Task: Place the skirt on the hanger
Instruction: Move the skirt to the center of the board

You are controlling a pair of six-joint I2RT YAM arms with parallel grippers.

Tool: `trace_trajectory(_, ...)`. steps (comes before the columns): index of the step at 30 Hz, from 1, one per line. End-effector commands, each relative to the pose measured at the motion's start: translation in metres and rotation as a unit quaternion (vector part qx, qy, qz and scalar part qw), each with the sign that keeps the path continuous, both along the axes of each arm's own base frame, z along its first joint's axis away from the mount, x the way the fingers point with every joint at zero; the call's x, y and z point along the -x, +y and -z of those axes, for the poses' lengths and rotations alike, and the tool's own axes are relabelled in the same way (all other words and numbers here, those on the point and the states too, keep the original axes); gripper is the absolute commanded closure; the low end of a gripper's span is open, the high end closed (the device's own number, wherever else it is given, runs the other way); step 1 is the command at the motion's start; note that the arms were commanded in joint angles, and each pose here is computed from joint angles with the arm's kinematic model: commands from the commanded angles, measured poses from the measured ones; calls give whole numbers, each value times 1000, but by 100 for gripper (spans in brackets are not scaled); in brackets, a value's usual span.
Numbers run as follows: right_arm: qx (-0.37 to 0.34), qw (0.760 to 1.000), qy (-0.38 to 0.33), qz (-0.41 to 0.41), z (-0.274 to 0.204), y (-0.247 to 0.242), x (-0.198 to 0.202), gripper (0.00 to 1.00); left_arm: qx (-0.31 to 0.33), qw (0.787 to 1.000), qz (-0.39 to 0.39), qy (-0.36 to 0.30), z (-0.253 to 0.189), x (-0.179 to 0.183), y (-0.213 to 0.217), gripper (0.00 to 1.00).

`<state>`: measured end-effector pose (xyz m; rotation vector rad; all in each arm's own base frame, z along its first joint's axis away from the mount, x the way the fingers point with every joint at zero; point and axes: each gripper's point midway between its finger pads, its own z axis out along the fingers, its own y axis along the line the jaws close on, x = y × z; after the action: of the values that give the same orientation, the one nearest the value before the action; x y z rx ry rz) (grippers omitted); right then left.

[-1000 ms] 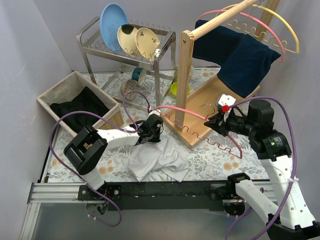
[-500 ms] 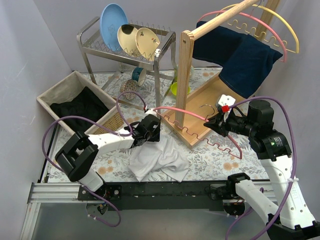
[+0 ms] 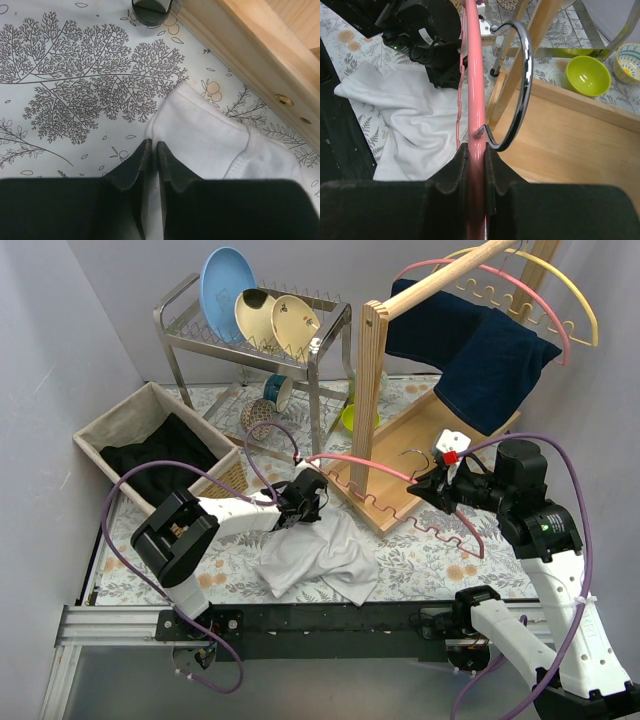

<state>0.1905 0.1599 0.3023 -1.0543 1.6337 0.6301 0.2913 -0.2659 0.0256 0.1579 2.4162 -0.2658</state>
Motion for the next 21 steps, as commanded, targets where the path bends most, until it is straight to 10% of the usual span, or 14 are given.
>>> trace_trajectory(1, -12, 1000, -22, -5, -9, 1, 0, 99, -3, 1000, 4, -3, -9, 2, 2, 93)
trace_trajectory(10, -9, 1000, -17, -2, -4, 1, -2, 99, 75, 992, 79, -63, -80, 26, 1, 100)
trace_trajectory(21, 0, 1000, -5, -3, 4, 2, -8, 99, 169, 960, 223, 15, -104, 106, -29, 100)
